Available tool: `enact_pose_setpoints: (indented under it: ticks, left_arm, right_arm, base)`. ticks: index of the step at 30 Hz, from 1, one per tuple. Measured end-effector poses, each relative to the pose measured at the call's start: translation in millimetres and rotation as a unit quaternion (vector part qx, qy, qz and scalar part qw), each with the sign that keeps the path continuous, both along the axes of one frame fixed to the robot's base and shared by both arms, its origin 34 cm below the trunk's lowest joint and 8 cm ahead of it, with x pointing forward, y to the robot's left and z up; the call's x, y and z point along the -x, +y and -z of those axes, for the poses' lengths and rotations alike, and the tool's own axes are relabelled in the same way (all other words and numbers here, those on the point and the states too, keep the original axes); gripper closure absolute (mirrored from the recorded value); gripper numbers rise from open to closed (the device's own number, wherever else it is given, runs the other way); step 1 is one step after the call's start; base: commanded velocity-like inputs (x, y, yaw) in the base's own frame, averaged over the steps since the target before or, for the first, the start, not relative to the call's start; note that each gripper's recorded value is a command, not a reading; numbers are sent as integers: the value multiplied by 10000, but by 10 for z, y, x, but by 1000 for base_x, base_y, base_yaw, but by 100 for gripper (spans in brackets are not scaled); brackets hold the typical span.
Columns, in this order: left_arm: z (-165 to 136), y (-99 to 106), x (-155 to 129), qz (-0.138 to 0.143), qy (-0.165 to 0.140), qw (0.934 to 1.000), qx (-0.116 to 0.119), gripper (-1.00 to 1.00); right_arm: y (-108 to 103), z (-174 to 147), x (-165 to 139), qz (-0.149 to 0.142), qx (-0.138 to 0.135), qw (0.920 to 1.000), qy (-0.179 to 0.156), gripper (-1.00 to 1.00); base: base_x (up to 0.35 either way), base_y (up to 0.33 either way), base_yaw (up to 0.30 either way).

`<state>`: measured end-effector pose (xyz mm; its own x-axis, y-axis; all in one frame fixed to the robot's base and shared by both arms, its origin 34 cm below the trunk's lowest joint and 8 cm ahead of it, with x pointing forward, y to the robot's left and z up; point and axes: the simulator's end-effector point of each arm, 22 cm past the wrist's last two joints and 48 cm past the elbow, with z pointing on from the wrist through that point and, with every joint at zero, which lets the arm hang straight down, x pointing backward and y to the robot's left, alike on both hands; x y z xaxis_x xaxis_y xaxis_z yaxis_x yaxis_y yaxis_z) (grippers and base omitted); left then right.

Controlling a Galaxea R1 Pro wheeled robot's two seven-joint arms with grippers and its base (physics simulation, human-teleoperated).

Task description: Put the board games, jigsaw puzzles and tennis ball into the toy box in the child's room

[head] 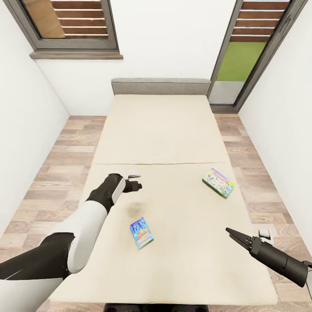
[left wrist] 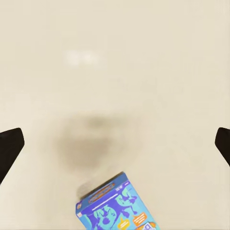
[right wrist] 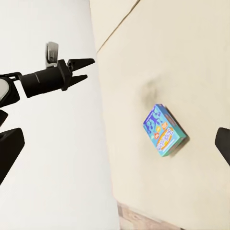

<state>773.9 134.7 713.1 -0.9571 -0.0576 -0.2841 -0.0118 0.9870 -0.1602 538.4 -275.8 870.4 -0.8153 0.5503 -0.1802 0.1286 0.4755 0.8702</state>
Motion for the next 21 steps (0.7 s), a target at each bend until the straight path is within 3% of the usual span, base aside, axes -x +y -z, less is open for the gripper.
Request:
enact_pose_setpoints:
  ticks: [11,21]
  left_arm:
    - [141,-4,58,9,55,10000,-12,-100]
    - [207,4,-36,-42,-213,9998,-26,-100]
  right_arm:
    - [0,77,24,0,-1,10000,90,-100]
    - [-2,146,48,3,1,9999,171,-100]
  base:
    - [0,0,0]
    - [0,0,0]
